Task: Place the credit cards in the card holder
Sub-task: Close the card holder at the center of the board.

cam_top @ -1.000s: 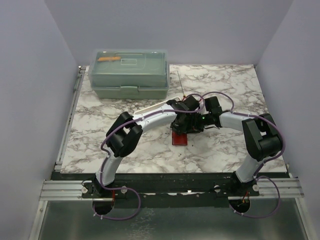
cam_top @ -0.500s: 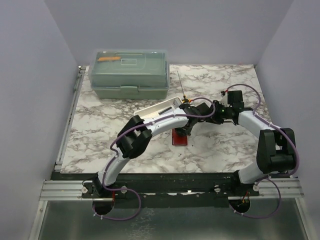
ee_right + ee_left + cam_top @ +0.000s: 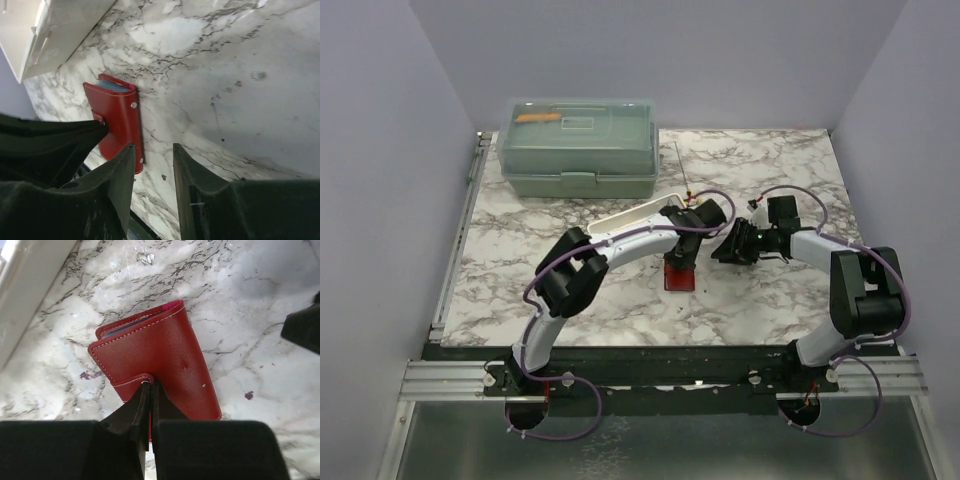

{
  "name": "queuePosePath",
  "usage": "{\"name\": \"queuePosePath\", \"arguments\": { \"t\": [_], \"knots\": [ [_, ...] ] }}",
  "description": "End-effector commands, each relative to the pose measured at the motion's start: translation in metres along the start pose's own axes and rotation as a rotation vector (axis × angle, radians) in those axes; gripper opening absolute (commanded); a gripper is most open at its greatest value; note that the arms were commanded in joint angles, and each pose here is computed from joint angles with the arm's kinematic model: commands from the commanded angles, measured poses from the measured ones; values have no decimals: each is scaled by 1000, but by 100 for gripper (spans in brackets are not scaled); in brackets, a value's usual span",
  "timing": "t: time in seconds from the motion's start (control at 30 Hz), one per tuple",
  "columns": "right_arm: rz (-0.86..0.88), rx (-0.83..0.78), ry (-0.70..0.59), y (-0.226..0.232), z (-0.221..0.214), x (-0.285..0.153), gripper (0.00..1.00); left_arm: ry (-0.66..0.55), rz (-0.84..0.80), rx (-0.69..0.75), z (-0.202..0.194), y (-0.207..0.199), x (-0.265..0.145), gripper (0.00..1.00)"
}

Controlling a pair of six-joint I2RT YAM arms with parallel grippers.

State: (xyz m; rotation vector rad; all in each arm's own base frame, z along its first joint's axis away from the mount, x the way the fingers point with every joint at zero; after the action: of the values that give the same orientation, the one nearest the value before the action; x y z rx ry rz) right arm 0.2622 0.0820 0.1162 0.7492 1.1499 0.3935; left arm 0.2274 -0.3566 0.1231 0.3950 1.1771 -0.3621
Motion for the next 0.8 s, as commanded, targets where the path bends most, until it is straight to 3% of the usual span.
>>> {"name": "queuePosePath", "arguments": {
  "t": [0.0, 0.33, 0.77],
  "knots": [
    [147, 13, 66, 3, -5, 9, 39, 213, -518, -153, -26, -24, 51, 15],
    [186, -7, 132, 16, -13, 31, 39, 212, -601, -171, -27, -11, 43, 35],
    [31, -28, 116, 3, -22, 30, 41, 48, -565, -195, -12, 20, -16, 48]
  ]
}}
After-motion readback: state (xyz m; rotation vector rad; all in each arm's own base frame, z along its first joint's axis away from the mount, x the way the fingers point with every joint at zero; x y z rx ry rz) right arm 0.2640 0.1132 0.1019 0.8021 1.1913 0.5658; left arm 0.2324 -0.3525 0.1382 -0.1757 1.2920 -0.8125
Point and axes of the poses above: each gripper's point midway between its finger pads, its own x axis out along the fingers, its own y axis along the line the jaws close on, z = x × y, the point moved 10 cm from there along -x, back along the fingers, and after that the axes turned 5 degrees about x, right-handed, at the moved point
